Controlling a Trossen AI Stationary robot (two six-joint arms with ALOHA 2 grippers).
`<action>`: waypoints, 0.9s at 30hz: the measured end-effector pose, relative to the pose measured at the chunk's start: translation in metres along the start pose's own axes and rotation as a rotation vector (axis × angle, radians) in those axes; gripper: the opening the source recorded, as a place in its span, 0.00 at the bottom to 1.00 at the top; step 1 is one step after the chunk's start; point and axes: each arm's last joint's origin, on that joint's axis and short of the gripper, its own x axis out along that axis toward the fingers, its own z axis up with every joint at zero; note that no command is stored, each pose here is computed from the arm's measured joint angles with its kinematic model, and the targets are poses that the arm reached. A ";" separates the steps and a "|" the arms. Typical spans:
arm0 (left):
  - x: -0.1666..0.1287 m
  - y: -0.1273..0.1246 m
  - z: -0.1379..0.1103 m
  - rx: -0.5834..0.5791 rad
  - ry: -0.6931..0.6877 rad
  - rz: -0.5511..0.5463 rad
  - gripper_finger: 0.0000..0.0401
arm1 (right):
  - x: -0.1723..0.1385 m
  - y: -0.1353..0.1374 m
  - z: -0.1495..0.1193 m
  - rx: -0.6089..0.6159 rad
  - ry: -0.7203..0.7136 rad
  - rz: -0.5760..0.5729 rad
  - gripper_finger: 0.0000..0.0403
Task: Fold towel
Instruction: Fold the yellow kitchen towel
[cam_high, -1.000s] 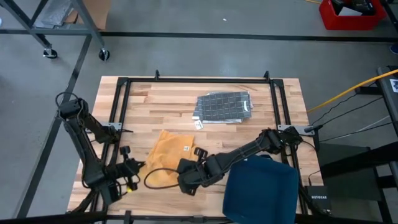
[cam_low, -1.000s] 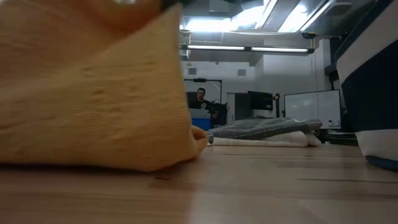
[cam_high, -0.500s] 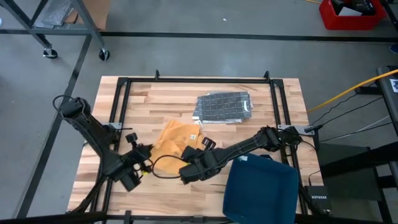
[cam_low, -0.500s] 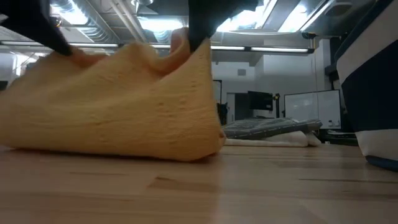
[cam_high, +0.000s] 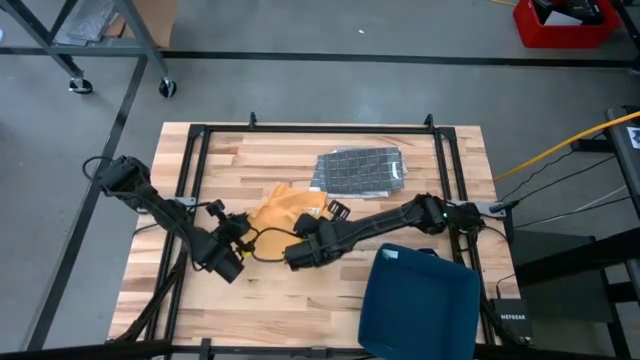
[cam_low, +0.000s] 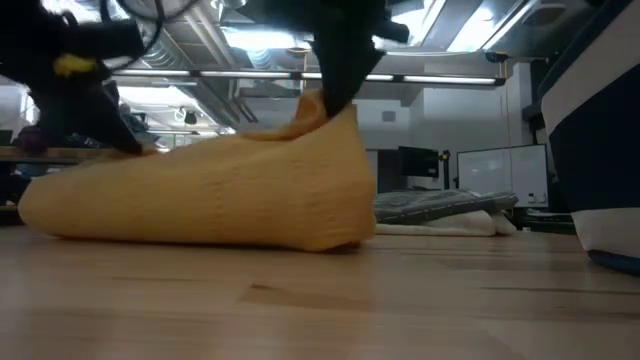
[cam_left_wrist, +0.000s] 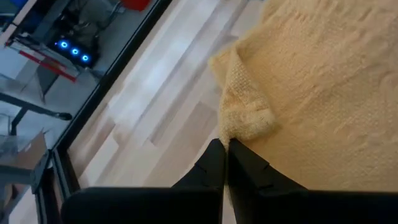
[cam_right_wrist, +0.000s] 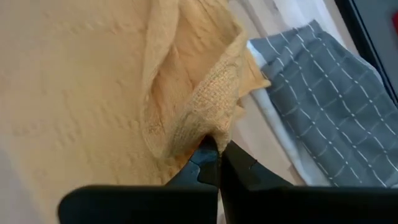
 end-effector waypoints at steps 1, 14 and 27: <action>0.003 0.000 -0.001 0.000 0.001 0.004 0.00 | 0.006 -0.001 0.001 -0.001 0.014 -0.010 0.00; 0.049 -0.001 0.001 -0.042 -0.065 0.079 0.00 | 0.067 -0.013 -0.002 -0.003 0.140 -0.071 0.00; 0.091 0.012 -0.011 -0.055 0.011 0.129 0.04 | 0.098 -0.010 -0.026 -0.068 0.244 -0.093 0.08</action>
